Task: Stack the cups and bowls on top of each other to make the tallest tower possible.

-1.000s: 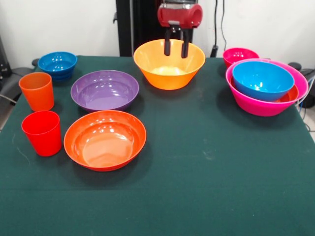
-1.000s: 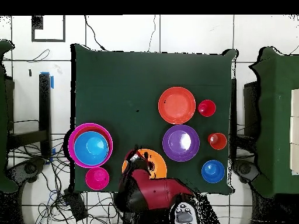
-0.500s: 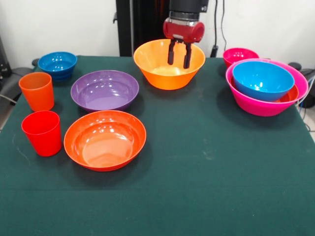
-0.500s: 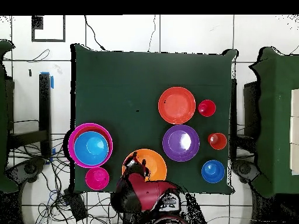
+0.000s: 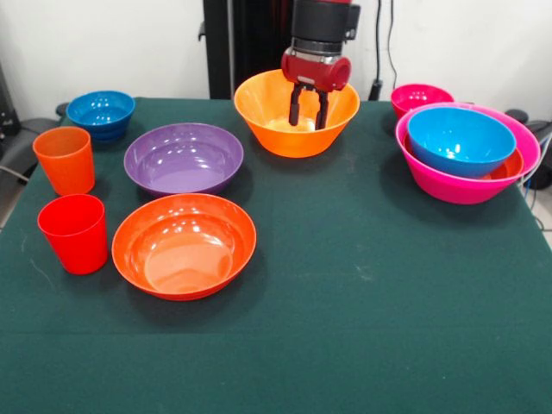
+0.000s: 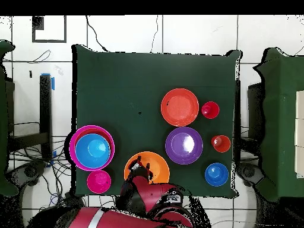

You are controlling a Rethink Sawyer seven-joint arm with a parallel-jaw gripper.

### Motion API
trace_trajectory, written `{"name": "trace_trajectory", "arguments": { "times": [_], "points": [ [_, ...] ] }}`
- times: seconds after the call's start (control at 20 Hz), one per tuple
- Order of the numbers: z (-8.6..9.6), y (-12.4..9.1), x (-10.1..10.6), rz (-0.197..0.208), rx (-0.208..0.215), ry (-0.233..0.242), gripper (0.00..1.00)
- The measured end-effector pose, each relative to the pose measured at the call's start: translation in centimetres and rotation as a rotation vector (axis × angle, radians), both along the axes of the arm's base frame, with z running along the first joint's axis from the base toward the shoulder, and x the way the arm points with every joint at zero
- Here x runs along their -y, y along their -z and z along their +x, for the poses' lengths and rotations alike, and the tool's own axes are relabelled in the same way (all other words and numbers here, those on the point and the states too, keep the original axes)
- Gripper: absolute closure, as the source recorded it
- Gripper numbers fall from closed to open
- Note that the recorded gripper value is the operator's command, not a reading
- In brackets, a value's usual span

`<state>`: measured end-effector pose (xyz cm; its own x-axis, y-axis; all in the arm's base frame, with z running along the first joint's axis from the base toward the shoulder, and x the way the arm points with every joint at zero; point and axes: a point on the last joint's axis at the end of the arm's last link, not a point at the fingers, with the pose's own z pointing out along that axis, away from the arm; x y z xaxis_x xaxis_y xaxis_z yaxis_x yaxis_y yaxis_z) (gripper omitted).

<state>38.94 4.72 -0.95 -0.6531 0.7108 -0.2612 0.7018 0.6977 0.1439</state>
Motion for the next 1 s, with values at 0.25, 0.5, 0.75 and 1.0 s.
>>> {"name": "trace_trajectory", "arguments": {
  "times": [0.25,0.5,0.75,1.0],
  "points": [
    [-0.4,0.7,0.2,0.001,-0.014,0.005,0.00],
    [-0.2,0.5,0.5,-0.003,-0.008,0.007,0.00],
    [1.0,-0.9,1.0,-0.010,0.030,0.009,0.00],
    [3.0,-4.7,2.5,-0.021,0.076,0.022,0.00]
  ]
}}
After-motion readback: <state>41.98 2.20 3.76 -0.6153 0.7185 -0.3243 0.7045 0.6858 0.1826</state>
